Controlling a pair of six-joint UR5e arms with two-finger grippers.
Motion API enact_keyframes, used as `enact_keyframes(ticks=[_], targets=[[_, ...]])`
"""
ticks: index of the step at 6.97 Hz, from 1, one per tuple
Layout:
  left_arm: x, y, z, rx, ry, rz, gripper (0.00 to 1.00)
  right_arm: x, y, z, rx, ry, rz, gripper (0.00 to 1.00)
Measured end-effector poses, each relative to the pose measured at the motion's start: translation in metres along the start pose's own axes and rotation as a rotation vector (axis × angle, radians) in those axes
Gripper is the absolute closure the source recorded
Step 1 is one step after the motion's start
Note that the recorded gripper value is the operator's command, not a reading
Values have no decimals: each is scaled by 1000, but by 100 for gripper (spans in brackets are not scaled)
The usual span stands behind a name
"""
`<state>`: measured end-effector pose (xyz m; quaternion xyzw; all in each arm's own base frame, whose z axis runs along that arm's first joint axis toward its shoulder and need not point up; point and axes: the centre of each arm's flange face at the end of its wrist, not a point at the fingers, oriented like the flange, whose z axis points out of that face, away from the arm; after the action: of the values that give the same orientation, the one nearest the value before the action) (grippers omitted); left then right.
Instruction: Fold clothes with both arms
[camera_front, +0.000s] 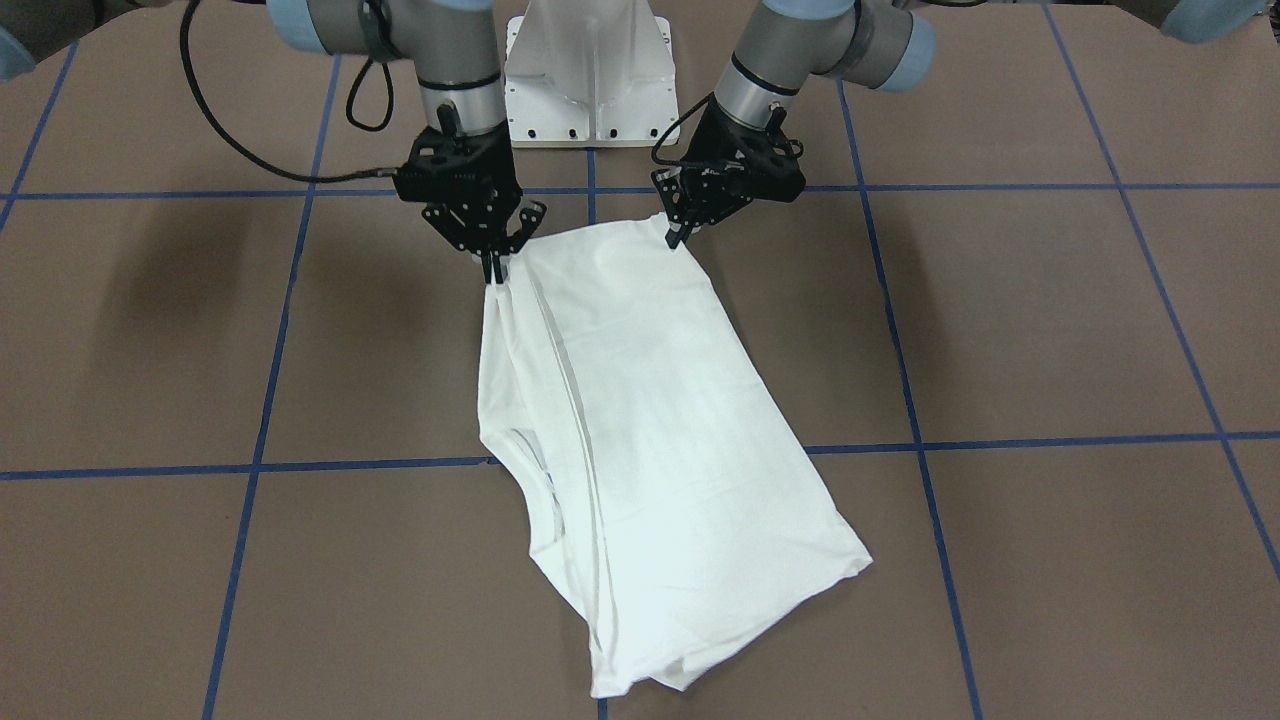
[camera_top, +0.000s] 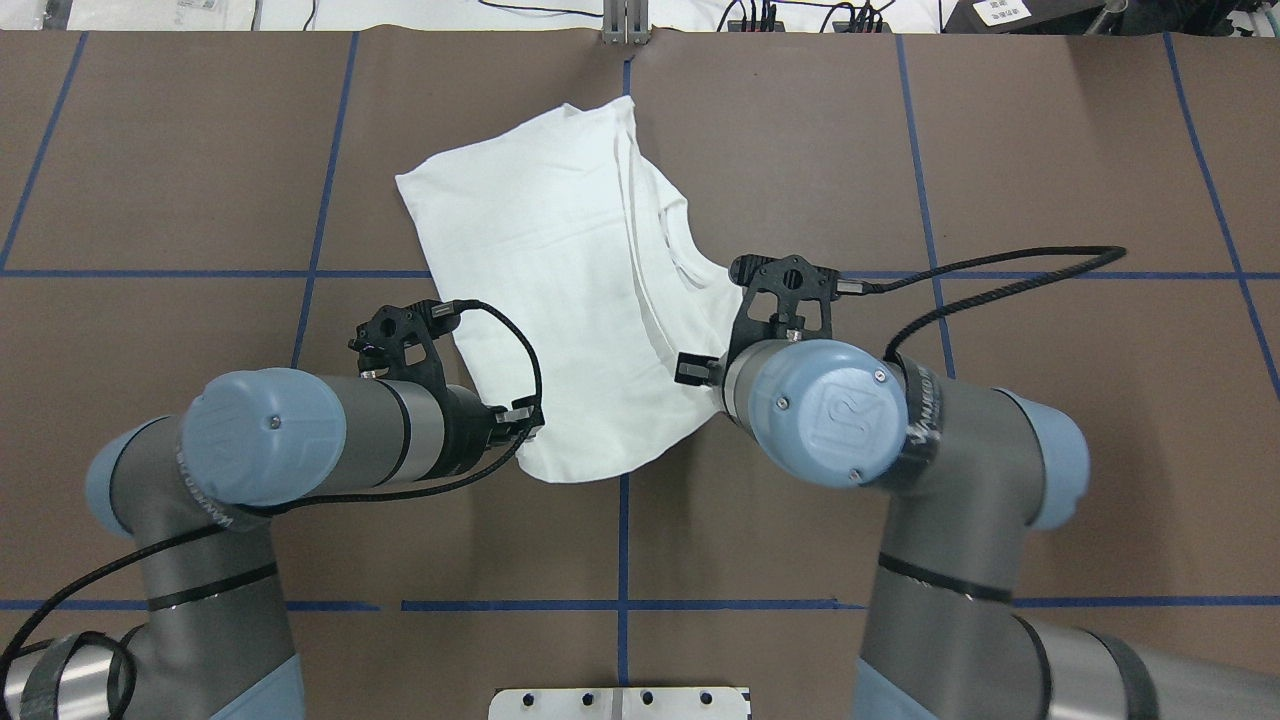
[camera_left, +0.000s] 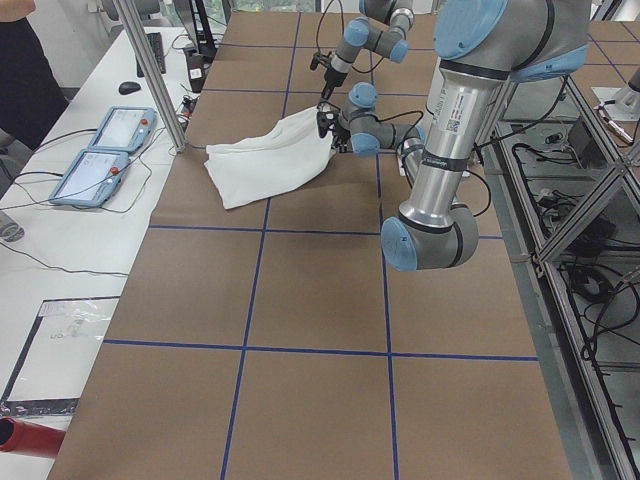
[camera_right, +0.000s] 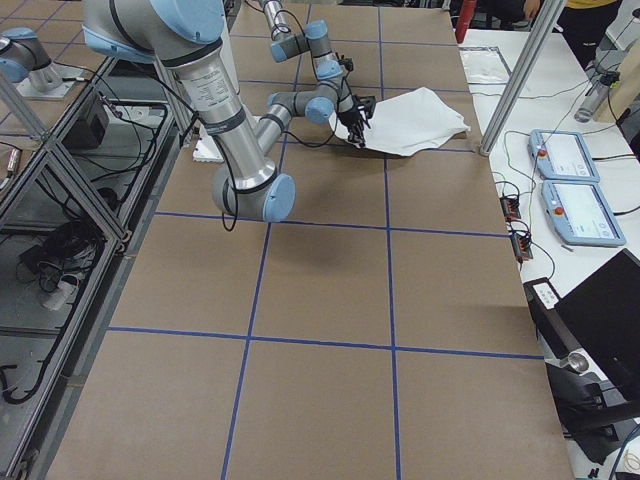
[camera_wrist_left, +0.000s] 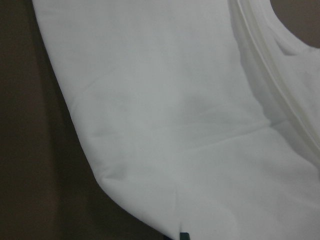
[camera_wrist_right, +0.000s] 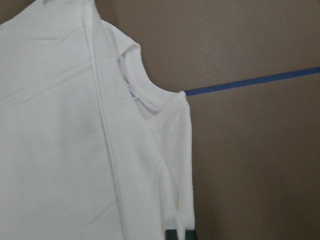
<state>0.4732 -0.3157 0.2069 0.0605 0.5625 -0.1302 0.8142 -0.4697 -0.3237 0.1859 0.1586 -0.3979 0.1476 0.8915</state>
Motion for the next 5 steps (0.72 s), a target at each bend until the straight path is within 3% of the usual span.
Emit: enact_keyframes(ticks=[1, 2, 4, 5], targets=[[20, 33, -45, -65, 24, 16, 100, 9, 28, -56, -25, -5, -23, 100], [30, 55, -82, -111, 39, 26, 100, 17, 39, -88, -41, -13, -27, 100], [37, 64, -108, -147, 24, 38, 100, 18, 36, -99, -36, 1, -37, 100], [37, 47, -94, -115, -7, 52, 100, 5, 22, -87, -11, 23, -40, 100]])
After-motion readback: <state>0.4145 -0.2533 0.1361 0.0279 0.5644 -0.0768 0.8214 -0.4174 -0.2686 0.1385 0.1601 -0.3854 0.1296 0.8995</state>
